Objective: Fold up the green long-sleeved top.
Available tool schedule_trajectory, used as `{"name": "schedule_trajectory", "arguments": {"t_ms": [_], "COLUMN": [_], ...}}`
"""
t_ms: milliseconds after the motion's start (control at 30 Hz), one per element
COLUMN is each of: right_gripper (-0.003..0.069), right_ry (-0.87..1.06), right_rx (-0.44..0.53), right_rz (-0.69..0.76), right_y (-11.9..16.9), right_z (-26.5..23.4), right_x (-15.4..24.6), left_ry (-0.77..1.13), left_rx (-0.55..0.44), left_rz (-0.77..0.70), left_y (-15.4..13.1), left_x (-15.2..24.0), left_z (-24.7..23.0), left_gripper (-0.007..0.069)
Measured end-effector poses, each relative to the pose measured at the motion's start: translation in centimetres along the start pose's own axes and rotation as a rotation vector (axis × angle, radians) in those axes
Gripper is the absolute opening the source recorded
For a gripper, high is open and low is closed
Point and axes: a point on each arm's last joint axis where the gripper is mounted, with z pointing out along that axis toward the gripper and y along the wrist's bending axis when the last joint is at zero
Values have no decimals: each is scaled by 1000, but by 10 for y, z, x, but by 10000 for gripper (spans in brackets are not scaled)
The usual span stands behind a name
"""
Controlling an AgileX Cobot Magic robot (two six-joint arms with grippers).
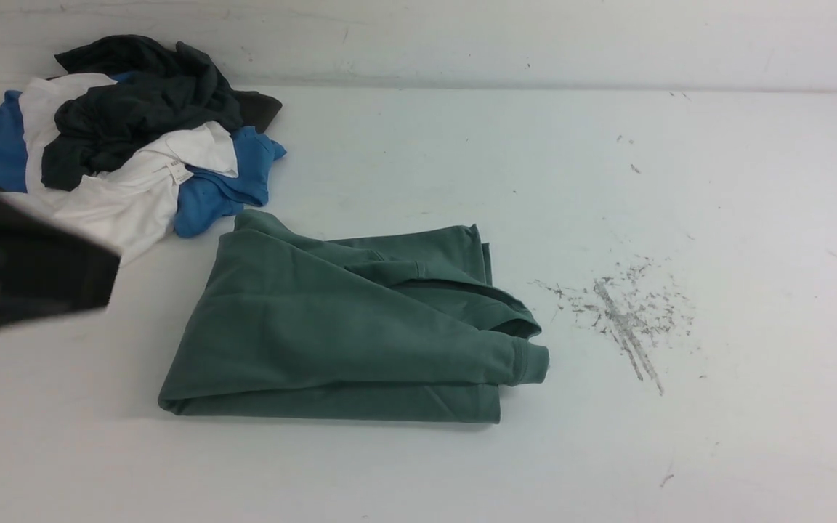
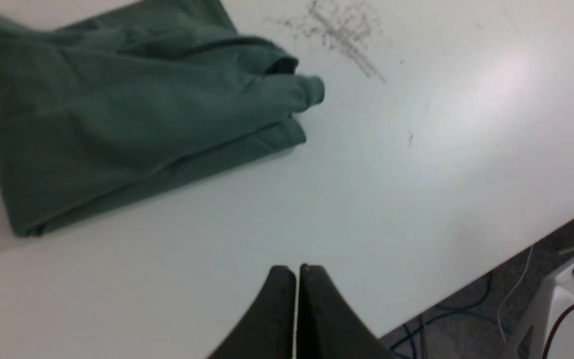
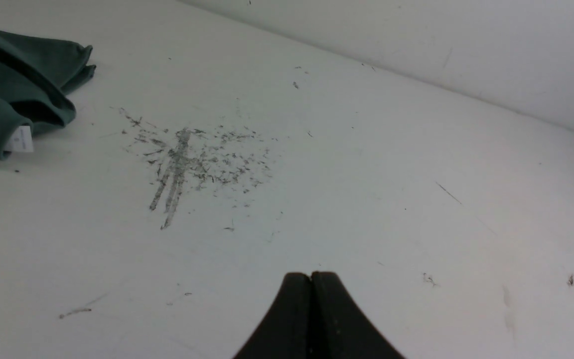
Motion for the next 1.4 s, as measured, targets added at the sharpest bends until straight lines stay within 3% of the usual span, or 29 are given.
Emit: {"name": "schedule_trajectory", "arguments": {"t_ms": [200, 400, 567, 633, 733, 967, 1400], "right_gripper": [-15, -15, -15, -15, -15, -15, -15], "right_ry": [0, 0, 0, 0, 1, 1, 1], "right_rx": [0, 0, 0, 0, 0, -1, -1], "right_rz": [131, 204, 213, 213, 213, 215, 215], "right_y": [0, 0, 0, 0, 0, 0, 0], "right_z": [0, 0, 0, 0, 0, 0, 0], "right_x": [0, 0, 0, 0, 0, 0, 0], "left_ry": [21, -73, -360, -435, -585, -564, -408], "left_rx": [-61, -67, -60, -94, -247, -440, -458], "left_rz": [-29, -72, -45, -15, 117, 327, 346], "left_y": [14, 18, 20, 24, 41, 62, 78], "left_x": [58, 87, 96, 97, 95, 105, 134], "left_z": [5, -2, -16, -16, -3, 30, 69], "left_gripper": [-4, -4, -4, -4, -4, -4, -4]}}
